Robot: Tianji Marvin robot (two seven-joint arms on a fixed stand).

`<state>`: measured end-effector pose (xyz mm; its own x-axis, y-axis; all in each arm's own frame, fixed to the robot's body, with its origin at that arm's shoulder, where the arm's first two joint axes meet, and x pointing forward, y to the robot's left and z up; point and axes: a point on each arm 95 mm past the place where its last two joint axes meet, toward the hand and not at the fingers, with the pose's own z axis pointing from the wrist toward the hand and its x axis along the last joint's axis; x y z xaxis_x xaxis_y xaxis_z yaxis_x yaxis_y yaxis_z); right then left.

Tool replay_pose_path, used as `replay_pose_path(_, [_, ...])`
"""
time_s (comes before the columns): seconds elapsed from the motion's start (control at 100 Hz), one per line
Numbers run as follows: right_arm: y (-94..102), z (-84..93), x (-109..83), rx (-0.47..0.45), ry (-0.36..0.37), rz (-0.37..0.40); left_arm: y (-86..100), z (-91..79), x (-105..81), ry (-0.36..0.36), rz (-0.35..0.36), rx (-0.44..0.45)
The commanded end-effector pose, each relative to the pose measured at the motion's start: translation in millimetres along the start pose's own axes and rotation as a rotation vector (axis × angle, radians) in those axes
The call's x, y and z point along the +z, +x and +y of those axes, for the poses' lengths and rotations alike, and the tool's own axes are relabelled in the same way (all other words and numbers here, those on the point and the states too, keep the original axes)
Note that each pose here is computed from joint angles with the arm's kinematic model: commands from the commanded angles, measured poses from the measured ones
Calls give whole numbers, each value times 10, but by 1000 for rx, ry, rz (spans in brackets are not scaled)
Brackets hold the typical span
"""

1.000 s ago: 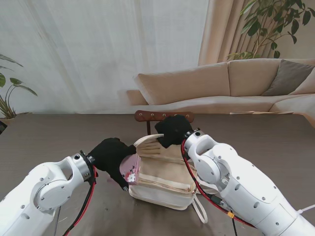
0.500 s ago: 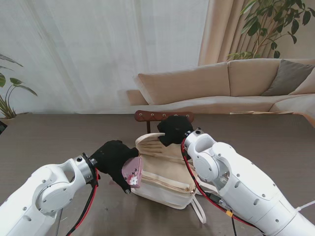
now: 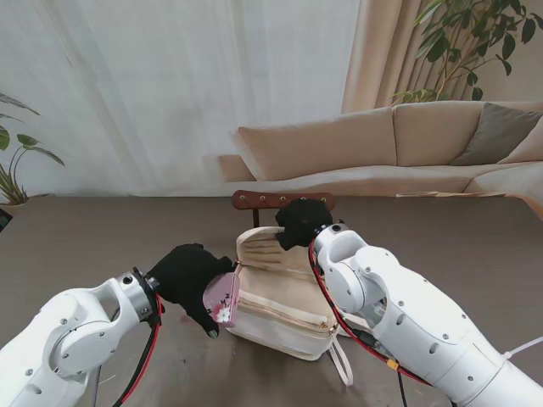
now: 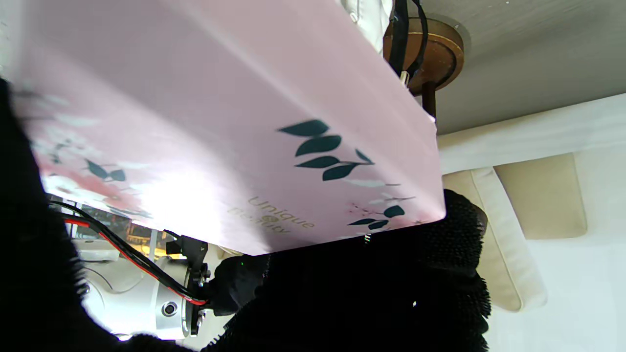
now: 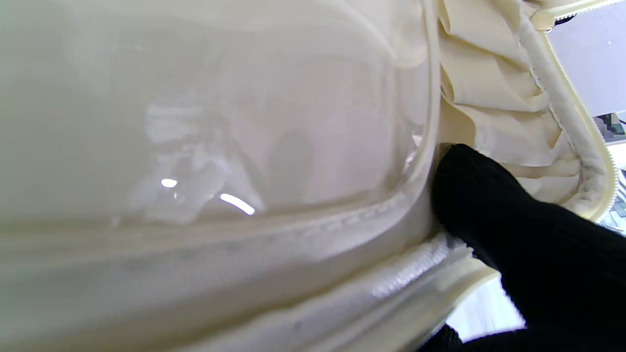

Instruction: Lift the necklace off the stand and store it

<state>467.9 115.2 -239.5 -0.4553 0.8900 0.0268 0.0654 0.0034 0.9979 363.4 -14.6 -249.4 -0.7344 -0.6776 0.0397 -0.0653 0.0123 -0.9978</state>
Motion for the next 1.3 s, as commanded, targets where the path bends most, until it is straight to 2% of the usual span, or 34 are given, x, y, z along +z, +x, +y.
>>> replay_pose_path(0.0, [13, -21, 0, -5, 17, -7, 21, -37, -26, 1, -2, 10])
replay_pose_path(0.16, [-7, -12, -24, 19, 18, -41, 9, -86, -94, 22, -25, 23])
replay_pose_path(0.37, [-8, 8, -85, 58, -1, -34, -4, -122, -67, 45, -26, 22])
replay_pose_path(0.79, [167, 67, -224, 164, -23, 26, 33, -35, 374, 55, 66, -47])
replay_pose_path(1.29, [206, 3, -300, 282, 19, 58, 33, 152, 777, 108, 108, -109])
